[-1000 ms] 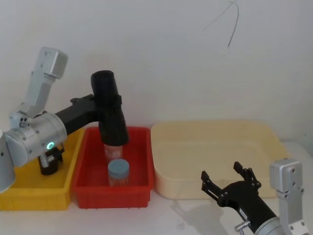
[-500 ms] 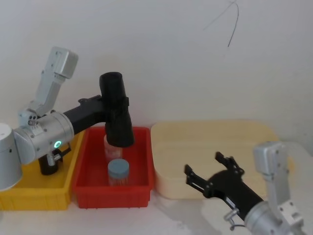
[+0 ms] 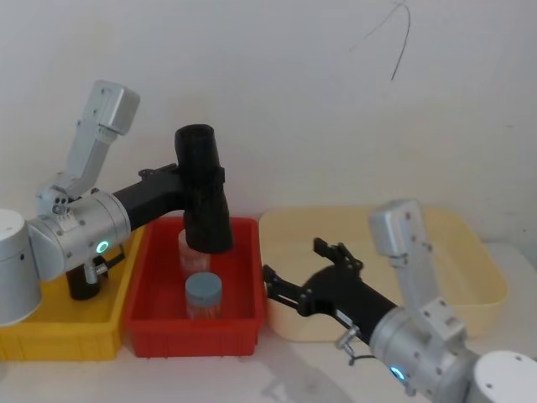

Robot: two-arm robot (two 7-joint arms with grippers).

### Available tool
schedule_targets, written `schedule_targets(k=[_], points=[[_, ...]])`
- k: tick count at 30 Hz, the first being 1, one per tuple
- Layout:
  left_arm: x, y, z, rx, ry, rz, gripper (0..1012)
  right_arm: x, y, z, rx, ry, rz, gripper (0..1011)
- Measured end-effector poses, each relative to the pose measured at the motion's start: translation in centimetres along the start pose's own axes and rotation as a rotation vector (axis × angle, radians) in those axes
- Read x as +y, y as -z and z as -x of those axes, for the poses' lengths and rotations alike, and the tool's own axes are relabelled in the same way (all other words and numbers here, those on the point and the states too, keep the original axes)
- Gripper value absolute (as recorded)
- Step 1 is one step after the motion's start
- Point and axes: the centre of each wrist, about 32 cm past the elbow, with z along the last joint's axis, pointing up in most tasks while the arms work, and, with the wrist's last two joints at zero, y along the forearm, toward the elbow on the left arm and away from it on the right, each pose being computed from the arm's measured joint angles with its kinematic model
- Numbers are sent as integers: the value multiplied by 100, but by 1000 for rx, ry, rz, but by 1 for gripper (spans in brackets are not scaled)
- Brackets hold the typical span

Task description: Pick up the garbage bag with the one hand and transfer it to the other hand.

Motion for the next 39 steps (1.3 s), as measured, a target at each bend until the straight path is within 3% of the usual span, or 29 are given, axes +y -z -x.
schedule_targets(k=[8,15,30,39], points=[[-7,-1,2,-1,2,-2,457,193,-96,76,-33,-32,14,1000],[-10,-2,4,-1,3,-2,457,351,-113,140,-102,-49,9,1000],[-14,-3,5,-1,4,-3,457,601,-43,222,-250,-64,-35,1000],[-14,-3,5,-1,4,-3,457,704,14,258,-308,-78,-55,1000]])
